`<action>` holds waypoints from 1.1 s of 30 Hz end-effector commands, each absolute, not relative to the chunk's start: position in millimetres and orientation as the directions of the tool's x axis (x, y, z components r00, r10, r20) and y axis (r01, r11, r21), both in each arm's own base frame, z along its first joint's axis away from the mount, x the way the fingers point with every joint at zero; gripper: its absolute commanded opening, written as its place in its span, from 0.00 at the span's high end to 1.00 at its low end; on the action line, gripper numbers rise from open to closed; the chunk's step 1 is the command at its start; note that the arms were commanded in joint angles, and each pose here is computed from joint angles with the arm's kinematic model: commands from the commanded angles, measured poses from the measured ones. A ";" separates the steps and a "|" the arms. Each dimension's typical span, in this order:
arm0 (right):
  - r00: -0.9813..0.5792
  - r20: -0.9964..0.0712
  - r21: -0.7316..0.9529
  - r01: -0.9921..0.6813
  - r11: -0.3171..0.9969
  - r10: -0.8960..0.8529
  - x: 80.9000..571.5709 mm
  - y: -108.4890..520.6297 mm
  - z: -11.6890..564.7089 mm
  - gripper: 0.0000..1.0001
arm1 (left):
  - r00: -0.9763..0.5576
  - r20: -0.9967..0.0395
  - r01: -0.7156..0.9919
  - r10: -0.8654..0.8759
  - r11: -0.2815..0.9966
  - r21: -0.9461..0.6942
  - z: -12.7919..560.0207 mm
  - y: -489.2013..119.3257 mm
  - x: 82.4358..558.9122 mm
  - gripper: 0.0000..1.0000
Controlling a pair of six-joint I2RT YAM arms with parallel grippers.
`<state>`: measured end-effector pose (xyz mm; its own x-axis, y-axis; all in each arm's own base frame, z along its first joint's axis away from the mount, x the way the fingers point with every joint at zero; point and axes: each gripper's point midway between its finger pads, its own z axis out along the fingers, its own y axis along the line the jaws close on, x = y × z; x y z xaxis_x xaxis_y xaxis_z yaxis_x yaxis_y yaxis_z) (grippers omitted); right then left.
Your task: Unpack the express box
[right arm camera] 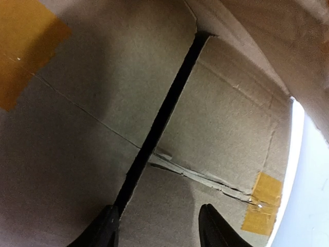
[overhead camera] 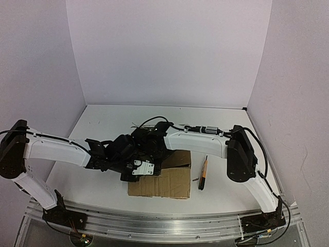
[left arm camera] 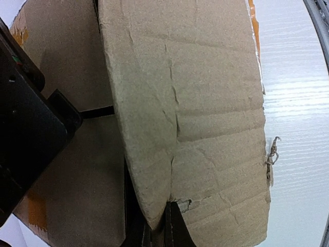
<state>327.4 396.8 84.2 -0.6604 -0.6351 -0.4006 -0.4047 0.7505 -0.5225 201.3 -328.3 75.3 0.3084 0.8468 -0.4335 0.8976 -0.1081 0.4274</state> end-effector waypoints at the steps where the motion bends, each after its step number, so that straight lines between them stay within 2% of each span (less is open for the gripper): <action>1: -0.728 -0.425 -0.612 -0.206 0.764 -0.537 362.1 317.2 130.1 0.53 | 0.248 -0.309 0.927 0.918 -0.133 0.351 46.7 -289.5 187.1 1.00; 10: -0.679 -0.536 -0.583 -0.133 0.802 -0.502 367.8 308.4 193.1 0.49 | 0.238 -0.288 0.934 0.927 -0.137 0.331 40.0 -282.7 183.4 1.00; 18: -0.683 -0.547 -0.582 -0.105 0.807 -0.484 360.4 289.4 207.6 0.45 | 0.242 -0.282 0.933 0.929 -0.142 0.332 39.0 -281.6 183.3 1.00; 20: -0.716 -0.523 -0.512 -0.170 0.842 -0.462 354.1 293.3 192.0 0.38 | 0.242 -0.284 0.931 0.928 -0.140 0.336 39.7 -282.7 184.3 1.00; 22: -0.699 -0.513 -0.380 -0.336 0.862 -0.498 340.6 316.5 173.1 0.32 | 0.242 -0.290 0.932 0.926 -0.138 0.336 41.3 -284.1 184.4 1.00; 23: -0.682 -0.543 -0.307 -0.382 0.872 -0.490 332.3 322.8 178.0 0.31 | 0.244 -0.296 0.933 0.924 -0.140 0.332 42.7 -284.8 183.4 0.99; 24: -0.666 -0.573 -0.232 -0.427 0.874 -0.477 324.4 329.5 176.4 0.31 | 0.249 -0.303 0.935 0.920 -0.147 0.323 43.9 -285.5 181.2 0.93; 28: -0.625 -0.629 -0.032 -0.574 0.819 -0.463 294.7 349.8 173.4 0.28 | 0.297 -0.395 0.932 0.870 -0.174 0.318 69.7 -298.5 171.7 0.58; 30: -0.626 -0.633 0.025 -0.604 0.797 -0.455 287.5 358.5 176.0 0.28 | 0.327 -0.433 0.923 0.840 -0.187 0.336 83.7 -304.4 169.9 0.47; 33: -0.644 -0.638 0.096 -0.611 0.786 -0.423 284.8 371.6 175.8 0.27 | 0.353 -0.473 0.912 0.808 -0.183 0.367 99.7 -310.5 174.1 0.34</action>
<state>288.7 317.7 144.9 -0.6940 -0.5020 -0.5161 -0.5189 0.8457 -0.1249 176.6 -302.1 68.7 0.2929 0.8687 -0.3995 0.9294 -0.1605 0.3324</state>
